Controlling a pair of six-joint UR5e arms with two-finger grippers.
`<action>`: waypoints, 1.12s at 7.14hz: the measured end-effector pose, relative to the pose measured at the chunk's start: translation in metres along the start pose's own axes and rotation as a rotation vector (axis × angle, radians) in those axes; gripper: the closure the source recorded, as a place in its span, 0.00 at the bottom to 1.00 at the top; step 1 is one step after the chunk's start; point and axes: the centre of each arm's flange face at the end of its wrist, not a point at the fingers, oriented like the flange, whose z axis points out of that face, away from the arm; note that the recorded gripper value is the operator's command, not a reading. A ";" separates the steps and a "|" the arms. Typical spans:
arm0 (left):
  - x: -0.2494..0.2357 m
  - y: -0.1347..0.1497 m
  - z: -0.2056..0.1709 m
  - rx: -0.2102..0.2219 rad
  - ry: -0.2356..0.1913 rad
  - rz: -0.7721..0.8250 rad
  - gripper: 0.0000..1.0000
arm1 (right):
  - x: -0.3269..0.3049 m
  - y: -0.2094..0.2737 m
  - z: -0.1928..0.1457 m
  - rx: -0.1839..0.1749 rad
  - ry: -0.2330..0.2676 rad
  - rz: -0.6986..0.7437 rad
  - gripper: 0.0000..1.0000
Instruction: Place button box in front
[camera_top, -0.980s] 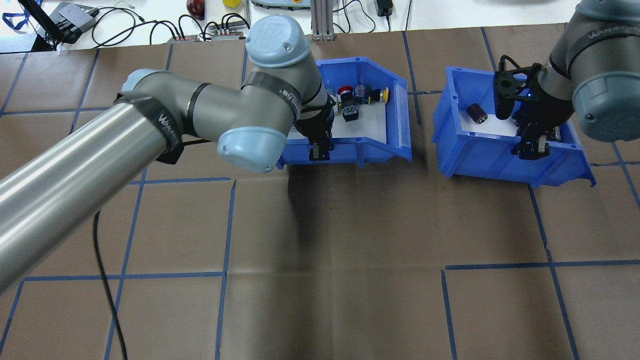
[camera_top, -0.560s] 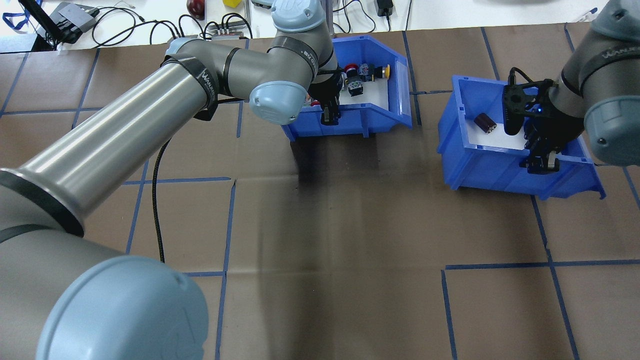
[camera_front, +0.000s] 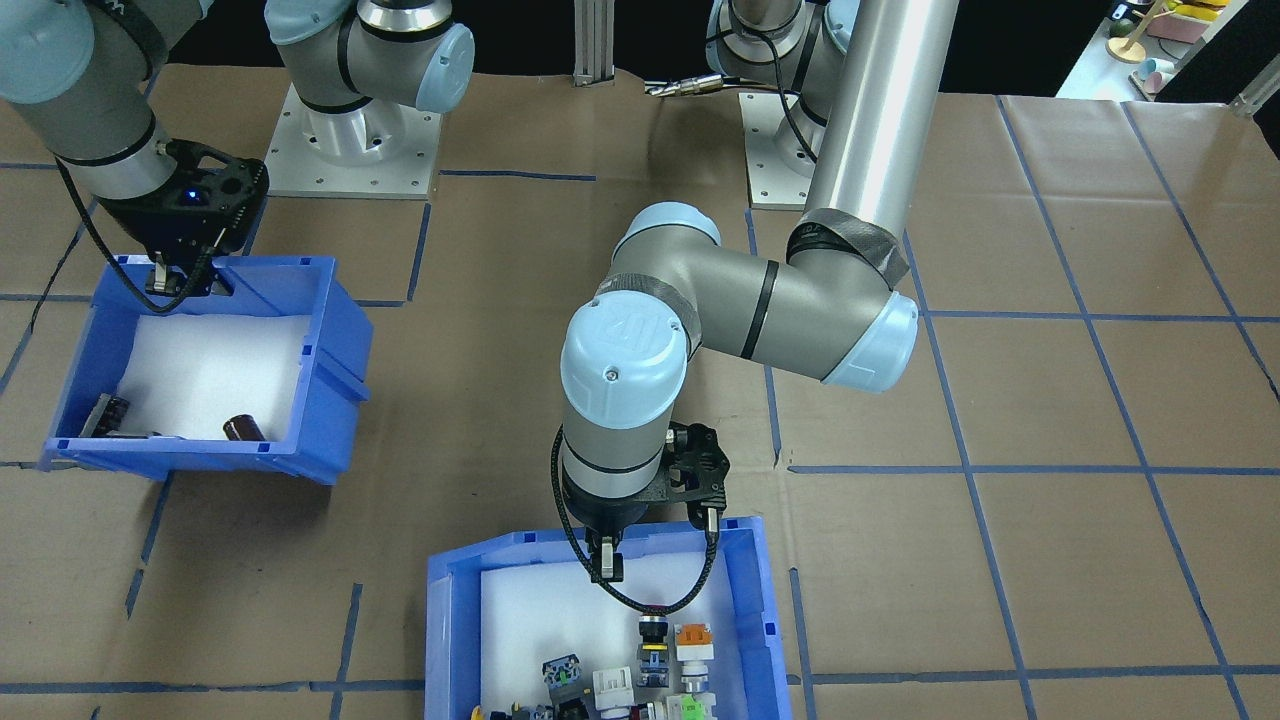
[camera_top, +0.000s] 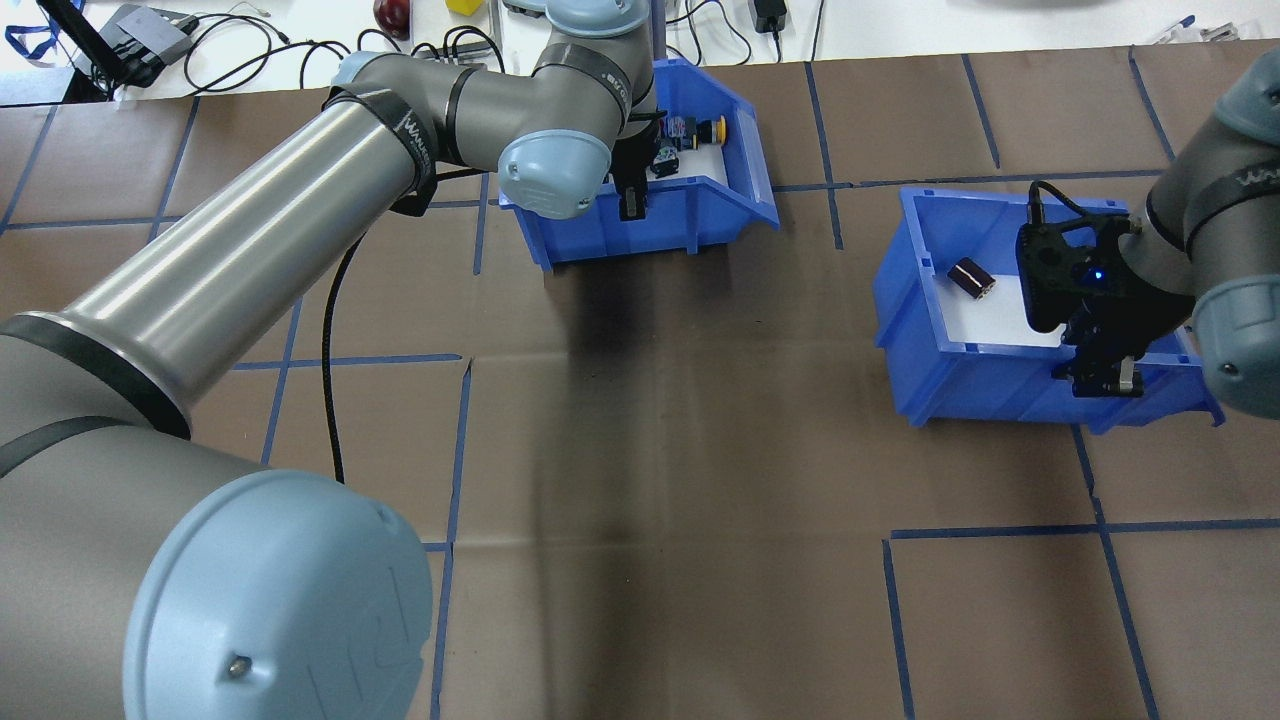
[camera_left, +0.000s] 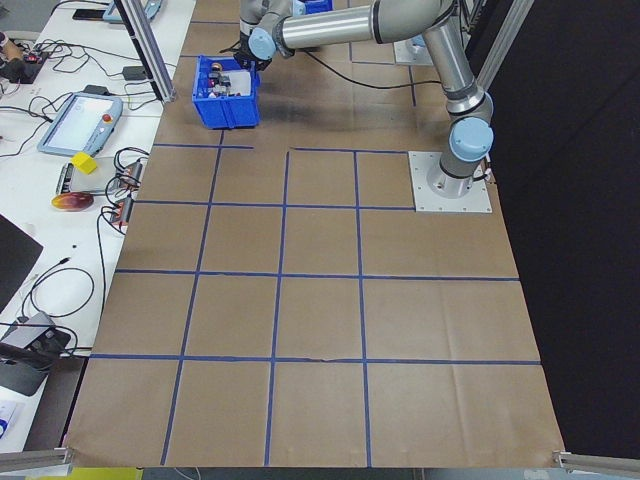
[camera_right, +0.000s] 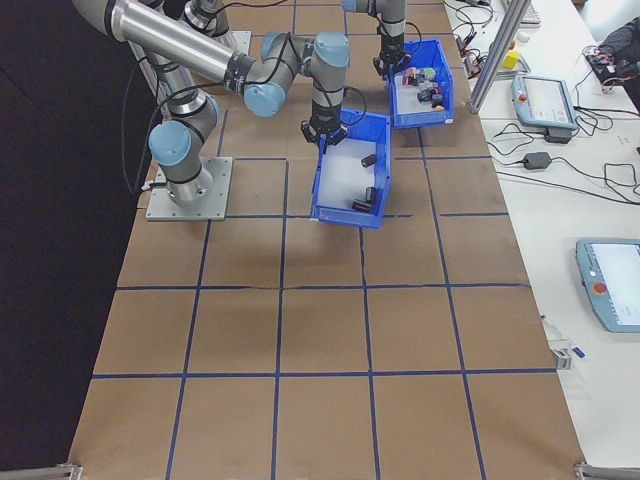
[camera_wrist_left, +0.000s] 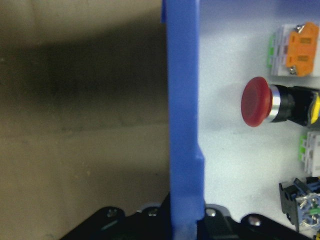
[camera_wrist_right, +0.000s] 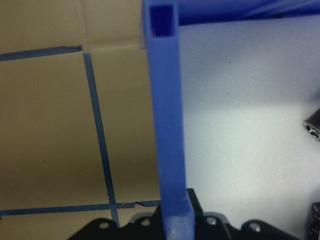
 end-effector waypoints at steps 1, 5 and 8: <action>-0.005 0.004 0.001 0.006 -0.019 -0.001 0.76 | -0.012 -0.003 0.002 -0.002 0.008 -0.030 0.91; -0.021 0.023 -0.005 0.003 -0.035 0.014 0.64 | -0.049 -0.015 0.010 -0.007 0.026 -0.023 0.91; -0.046 0.038 -0.037 0.004 -0.053 0.140 0.36 | -0.066 -0.039 0.015 -0.030 0.025 0.005 0.91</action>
